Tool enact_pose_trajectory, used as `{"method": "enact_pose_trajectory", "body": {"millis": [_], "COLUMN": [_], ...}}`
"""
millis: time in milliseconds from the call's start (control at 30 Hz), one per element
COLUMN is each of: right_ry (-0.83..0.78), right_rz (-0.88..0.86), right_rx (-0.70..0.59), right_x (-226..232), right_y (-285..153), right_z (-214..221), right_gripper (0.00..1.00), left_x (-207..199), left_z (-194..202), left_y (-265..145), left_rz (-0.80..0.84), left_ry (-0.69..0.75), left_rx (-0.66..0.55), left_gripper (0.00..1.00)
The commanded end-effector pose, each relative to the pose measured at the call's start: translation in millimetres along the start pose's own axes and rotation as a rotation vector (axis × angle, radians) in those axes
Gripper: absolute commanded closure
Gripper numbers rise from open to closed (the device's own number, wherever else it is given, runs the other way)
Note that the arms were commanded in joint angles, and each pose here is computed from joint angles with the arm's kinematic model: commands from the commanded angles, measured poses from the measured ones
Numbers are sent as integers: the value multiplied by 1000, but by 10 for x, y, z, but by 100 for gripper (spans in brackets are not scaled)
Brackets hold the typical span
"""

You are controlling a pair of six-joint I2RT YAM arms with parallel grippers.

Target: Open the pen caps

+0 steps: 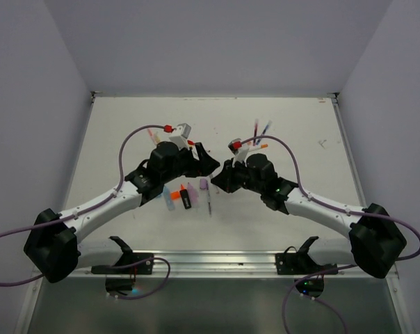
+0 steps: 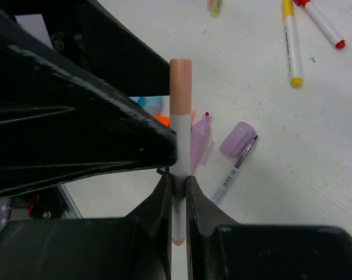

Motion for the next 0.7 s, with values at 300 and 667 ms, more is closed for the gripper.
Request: {"method": "enact_pose_trajectory", "body": {"millis": [300,667], "right_ry": [-51,-58], "right_rz": [-127,-124], "right_rx": [-33,-31], "right_x": [320,336], "right_y": [71,99], "right_z": [-9,27], "right_gripper": [95,94], "left_x": [141,182], "left_z": [-193,-126], "left_y": [32,34], "left_rz": [-131,-148], "left_ry": [-63,-89], "left_rx": [-82,-69], "left_gripper": [46,86]}}
Point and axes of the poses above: each gripper's point midway between its finger pads, its own y axis out along the fingers, its own x axis along the line the jaws close on, z = x × y, the point moved 1 cm from there along -y, back along the fingers, and after that the axes turned 15 degrees about y, right-handed, at the moved point
